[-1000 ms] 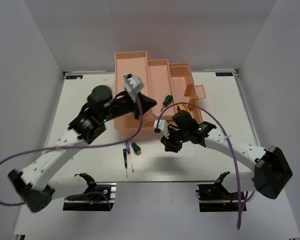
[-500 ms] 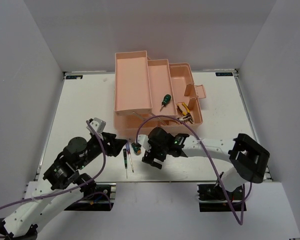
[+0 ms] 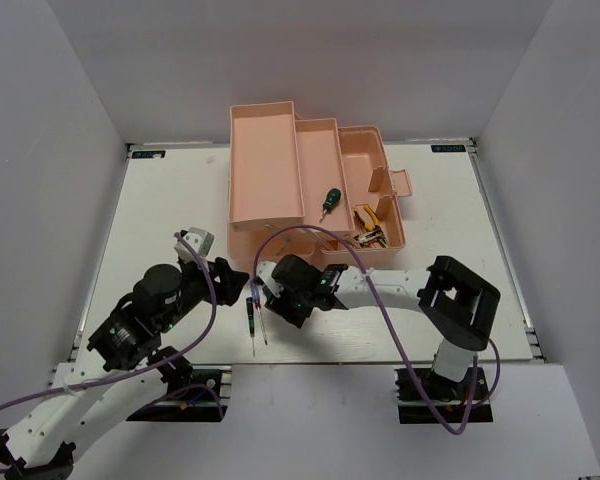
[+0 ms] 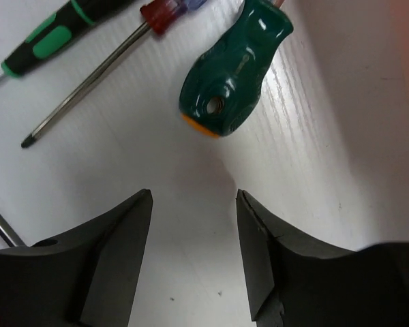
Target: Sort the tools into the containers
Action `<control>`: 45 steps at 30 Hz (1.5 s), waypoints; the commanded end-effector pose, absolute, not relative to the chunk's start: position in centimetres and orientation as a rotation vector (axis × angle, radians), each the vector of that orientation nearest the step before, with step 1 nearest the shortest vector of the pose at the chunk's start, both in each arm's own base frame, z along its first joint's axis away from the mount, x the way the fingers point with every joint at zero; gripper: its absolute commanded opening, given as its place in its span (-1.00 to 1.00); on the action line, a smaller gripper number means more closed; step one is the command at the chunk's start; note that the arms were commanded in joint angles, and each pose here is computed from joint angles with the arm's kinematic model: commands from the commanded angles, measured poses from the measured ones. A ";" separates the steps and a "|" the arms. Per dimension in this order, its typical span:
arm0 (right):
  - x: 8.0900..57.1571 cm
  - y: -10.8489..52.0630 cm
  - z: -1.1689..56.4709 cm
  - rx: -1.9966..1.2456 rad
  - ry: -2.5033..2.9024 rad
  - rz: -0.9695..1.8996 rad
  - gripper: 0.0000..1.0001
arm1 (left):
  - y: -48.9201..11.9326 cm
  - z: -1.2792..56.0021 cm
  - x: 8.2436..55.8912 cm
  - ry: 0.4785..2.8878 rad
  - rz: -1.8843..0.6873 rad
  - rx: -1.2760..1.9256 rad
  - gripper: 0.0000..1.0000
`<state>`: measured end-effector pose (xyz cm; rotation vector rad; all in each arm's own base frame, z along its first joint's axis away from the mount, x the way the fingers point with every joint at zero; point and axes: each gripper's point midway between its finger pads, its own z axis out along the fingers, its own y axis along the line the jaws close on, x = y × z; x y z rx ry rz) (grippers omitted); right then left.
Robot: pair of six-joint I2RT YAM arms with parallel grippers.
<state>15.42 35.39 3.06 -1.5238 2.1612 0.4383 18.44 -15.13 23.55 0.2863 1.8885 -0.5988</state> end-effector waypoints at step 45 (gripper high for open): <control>16.9 38.7 6.1 -1.432 2.036 0.419 -1.00 | -13.8 23.8 18.5 1.929 -0.548 0.211 -0.18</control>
